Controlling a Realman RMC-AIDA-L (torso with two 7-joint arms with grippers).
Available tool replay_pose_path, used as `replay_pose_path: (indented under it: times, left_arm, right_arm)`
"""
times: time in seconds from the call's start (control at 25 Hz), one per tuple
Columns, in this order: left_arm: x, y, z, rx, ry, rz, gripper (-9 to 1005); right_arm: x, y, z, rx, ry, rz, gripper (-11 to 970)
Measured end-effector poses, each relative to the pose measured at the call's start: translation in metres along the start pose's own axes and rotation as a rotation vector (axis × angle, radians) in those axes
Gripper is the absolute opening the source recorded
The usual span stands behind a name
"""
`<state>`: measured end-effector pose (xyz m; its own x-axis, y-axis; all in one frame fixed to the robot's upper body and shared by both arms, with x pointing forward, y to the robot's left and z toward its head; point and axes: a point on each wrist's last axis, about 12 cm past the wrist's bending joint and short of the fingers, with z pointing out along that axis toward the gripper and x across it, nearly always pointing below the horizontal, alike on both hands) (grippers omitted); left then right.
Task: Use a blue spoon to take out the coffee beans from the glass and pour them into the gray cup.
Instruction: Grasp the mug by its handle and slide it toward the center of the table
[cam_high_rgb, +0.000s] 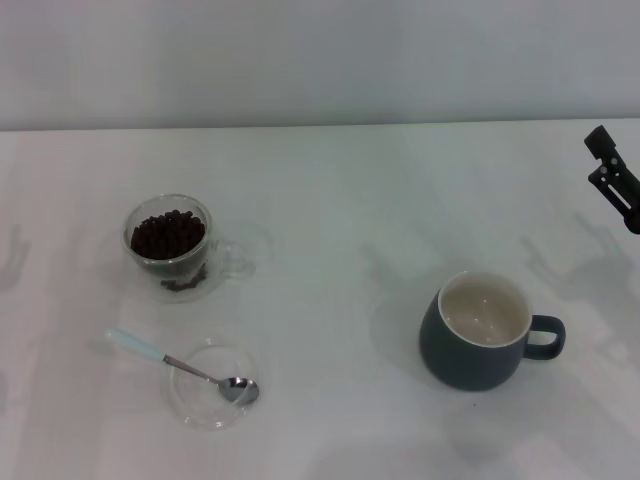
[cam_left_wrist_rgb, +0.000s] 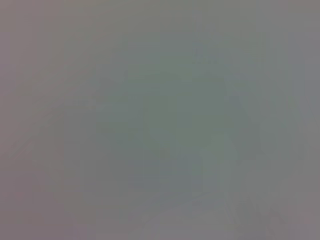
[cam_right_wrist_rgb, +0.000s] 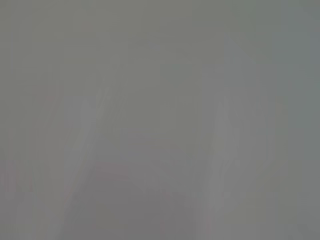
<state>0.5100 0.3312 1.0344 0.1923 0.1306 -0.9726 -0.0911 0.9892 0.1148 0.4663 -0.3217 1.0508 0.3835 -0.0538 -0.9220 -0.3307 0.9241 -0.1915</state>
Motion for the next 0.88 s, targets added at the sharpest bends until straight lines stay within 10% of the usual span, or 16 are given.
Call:
replay_pose_path:
  times: [0.88]
  left_arm:
    - [-0.003, 0.003, -0.024, -0.011, -0.055, -0.017, 885]
  right_arm:
    - [-0.007, 0.002, -0.010, -0.025, -0.042, 0.043, 857]
